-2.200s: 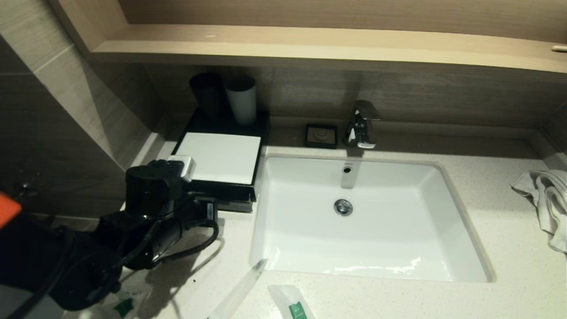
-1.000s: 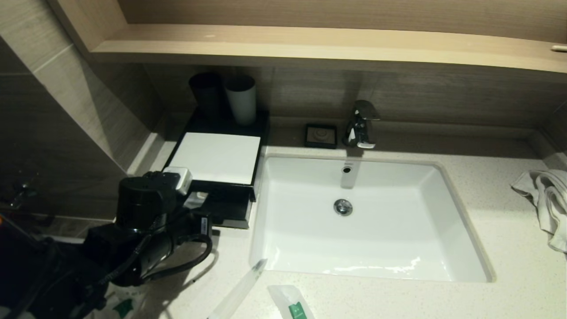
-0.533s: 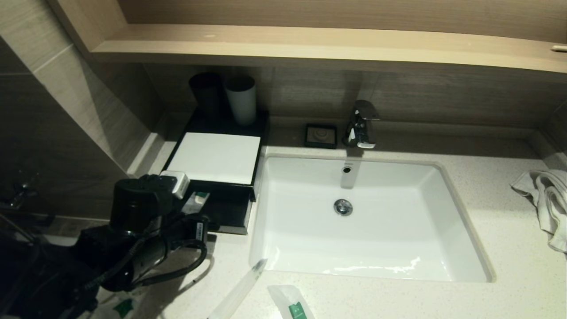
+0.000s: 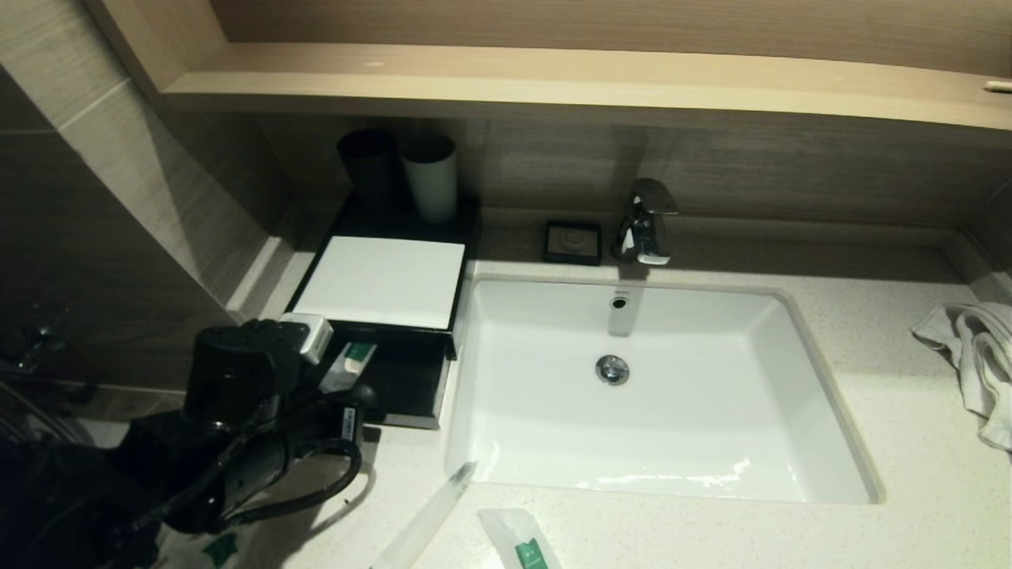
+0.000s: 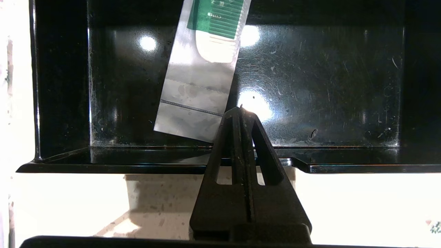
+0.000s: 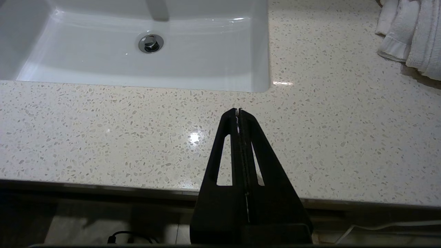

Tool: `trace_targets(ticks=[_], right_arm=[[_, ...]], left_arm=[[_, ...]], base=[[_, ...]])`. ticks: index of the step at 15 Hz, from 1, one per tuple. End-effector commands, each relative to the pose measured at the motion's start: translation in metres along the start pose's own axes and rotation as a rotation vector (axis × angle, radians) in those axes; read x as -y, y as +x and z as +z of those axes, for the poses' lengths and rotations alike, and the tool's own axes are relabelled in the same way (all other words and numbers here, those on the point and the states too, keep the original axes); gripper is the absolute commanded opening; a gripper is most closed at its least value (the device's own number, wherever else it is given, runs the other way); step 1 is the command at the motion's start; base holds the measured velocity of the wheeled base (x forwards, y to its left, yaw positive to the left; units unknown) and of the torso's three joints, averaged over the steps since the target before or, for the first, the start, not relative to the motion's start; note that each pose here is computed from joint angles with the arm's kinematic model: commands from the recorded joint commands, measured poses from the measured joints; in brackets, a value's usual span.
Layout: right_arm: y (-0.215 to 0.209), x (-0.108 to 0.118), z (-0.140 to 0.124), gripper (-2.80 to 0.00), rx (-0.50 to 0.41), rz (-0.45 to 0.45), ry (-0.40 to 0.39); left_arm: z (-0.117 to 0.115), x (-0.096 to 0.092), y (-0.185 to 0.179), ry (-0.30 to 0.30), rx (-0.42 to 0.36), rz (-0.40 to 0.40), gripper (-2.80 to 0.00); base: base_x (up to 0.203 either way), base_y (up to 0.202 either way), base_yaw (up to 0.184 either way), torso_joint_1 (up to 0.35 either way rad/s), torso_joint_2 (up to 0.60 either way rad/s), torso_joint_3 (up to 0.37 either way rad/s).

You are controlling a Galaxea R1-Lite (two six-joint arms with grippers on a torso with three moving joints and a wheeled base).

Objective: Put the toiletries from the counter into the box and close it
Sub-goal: Open the drawer

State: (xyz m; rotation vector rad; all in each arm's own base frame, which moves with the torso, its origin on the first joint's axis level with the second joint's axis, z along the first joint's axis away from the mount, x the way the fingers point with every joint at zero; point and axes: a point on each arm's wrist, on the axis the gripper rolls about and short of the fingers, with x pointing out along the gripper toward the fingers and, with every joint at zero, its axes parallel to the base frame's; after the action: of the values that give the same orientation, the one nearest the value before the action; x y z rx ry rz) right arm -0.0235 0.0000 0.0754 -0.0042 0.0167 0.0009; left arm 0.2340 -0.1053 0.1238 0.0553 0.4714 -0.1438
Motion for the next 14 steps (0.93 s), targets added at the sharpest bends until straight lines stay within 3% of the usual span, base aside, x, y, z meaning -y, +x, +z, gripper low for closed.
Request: trace_targets(ticks=[1, 14], right_arm=[[0.000, 0.000, 0.000, -2.80, 0.000, 0.000, 0.000], [0.000, 0.000, 0.000, -2.80, 0.000, 0.000, 0.000]], left_arm=[[0.001, -0.001, -0.004, -0.002, 0.007, -0.001, -2.80], [-0.009, -0.005, -0.017, 0.007, -0.024, 0.002, -2.80]], base=[[0.000, 0.000, 0.000, 0.000, 0.00, 0.000], [0.000, 0.000, 0.000, 0.000, 0.00, 0.000]])
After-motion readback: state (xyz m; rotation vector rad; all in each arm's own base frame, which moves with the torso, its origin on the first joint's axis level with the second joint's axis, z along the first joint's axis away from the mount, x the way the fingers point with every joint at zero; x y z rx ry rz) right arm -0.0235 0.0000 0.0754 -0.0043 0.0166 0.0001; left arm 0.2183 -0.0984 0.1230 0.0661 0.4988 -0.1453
